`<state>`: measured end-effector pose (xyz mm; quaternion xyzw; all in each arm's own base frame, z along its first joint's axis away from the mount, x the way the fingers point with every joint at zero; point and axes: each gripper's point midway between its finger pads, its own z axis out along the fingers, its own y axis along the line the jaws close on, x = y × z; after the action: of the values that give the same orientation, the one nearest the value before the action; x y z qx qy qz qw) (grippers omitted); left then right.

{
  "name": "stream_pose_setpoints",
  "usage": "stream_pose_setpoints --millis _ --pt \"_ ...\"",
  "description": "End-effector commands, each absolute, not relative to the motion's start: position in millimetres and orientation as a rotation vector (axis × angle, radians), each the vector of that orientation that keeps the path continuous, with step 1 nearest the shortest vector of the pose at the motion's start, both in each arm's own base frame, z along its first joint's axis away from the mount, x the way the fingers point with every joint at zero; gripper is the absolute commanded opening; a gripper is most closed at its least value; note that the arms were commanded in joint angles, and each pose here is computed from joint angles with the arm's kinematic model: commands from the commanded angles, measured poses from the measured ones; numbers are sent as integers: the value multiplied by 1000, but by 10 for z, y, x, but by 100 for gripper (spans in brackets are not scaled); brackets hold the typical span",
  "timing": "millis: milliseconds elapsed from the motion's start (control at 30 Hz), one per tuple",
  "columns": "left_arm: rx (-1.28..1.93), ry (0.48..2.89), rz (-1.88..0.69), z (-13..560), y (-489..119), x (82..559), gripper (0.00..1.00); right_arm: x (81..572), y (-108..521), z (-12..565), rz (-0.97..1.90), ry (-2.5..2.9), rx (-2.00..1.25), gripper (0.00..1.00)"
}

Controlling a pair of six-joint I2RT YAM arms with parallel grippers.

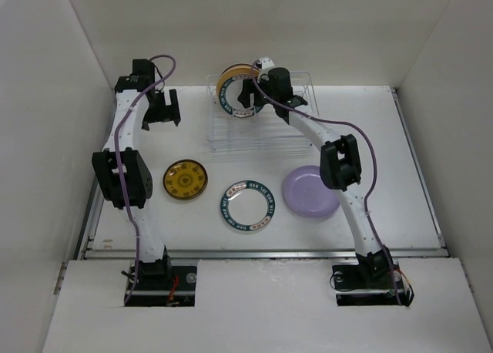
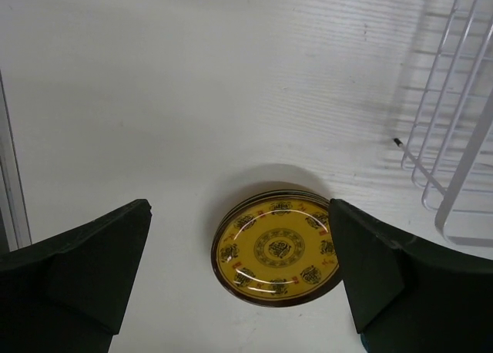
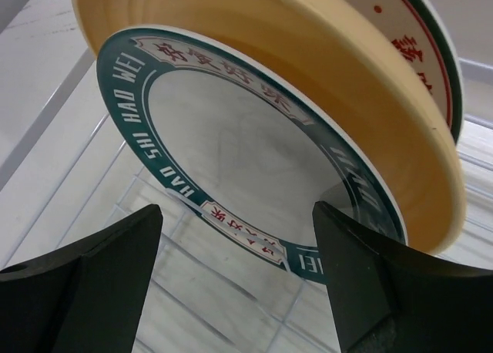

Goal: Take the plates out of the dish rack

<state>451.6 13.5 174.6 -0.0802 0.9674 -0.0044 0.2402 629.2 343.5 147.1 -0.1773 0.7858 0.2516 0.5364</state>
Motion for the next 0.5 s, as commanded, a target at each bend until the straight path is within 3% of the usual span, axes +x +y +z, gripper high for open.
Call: stream_pose_setpoints --millis 0,100,267,467 --pt "-209 2644 41 1887 224 4338 100 6522 3399 2054 584 1677 -374 84" --pt "-209 2653 42 1857 224 4322 100 6461 3384 2028 580 1710 -394 83" --pt "-194 2666 31 1813 209 4330 100 6310 3114 2473 454 1683 -384 83" --pt "-212 2667 -4 1788 166 4379 100 6388 3059 2412 392 1702 -390 85"
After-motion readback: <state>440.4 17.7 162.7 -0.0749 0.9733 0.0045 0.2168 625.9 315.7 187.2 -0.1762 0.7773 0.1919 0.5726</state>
